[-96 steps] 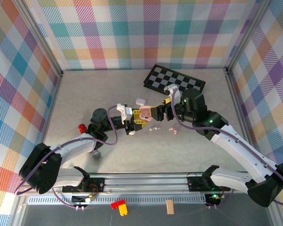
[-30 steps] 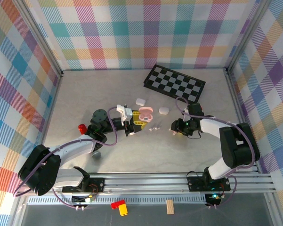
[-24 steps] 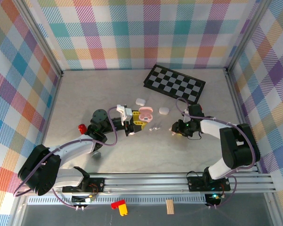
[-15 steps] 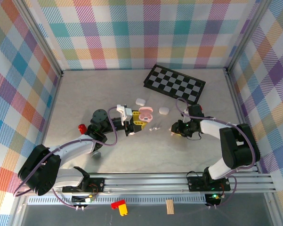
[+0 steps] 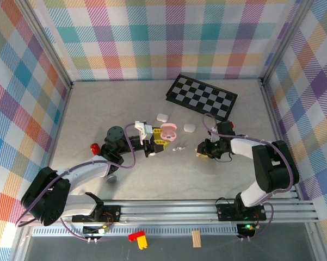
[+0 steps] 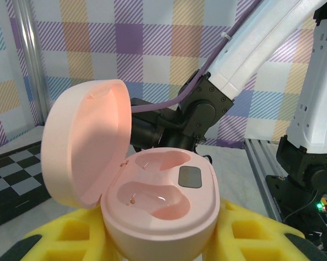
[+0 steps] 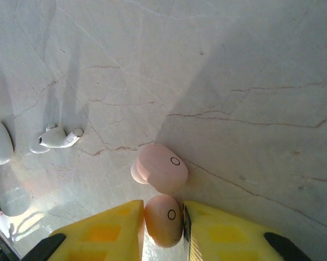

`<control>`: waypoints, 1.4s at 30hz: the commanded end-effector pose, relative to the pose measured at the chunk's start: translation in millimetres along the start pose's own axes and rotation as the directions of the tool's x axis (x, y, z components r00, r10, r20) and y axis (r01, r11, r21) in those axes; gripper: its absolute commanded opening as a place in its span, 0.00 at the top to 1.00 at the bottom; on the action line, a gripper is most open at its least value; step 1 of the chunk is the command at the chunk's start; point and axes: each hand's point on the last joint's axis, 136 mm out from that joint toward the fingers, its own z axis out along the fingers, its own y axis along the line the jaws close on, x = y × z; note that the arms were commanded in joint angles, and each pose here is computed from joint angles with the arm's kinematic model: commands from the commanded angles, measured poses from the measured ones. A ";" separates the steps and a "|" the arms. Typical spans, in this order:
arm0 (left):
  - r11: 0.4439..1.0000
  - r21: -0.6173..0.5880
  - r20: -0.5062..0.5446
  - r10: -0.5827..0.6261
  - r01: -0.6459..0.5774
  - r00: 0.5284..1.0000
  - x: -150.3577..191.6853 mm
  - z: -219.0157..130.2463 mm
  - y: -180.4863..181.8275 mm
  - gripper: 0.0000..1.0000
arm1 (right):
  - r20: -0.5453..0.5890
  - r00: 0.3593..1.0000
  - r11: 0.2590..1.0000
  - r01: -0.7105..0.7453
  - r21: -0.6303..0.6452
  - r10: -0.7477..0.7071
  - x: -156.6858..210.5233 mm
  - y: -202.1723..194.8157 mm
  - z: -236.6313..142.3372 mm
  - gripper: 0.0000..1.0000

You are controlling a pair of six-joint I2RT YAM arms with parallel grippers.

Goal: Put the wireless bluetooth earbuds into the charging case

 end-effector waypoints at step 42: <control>0.998 -0.064 -0.049 -0.015 0.012 0.999 25.8 3.7 30.8 0.69 | 0.152 0.890 0.847 0.339 0.409 -0.430 3.0 85.2 -106.5 0.81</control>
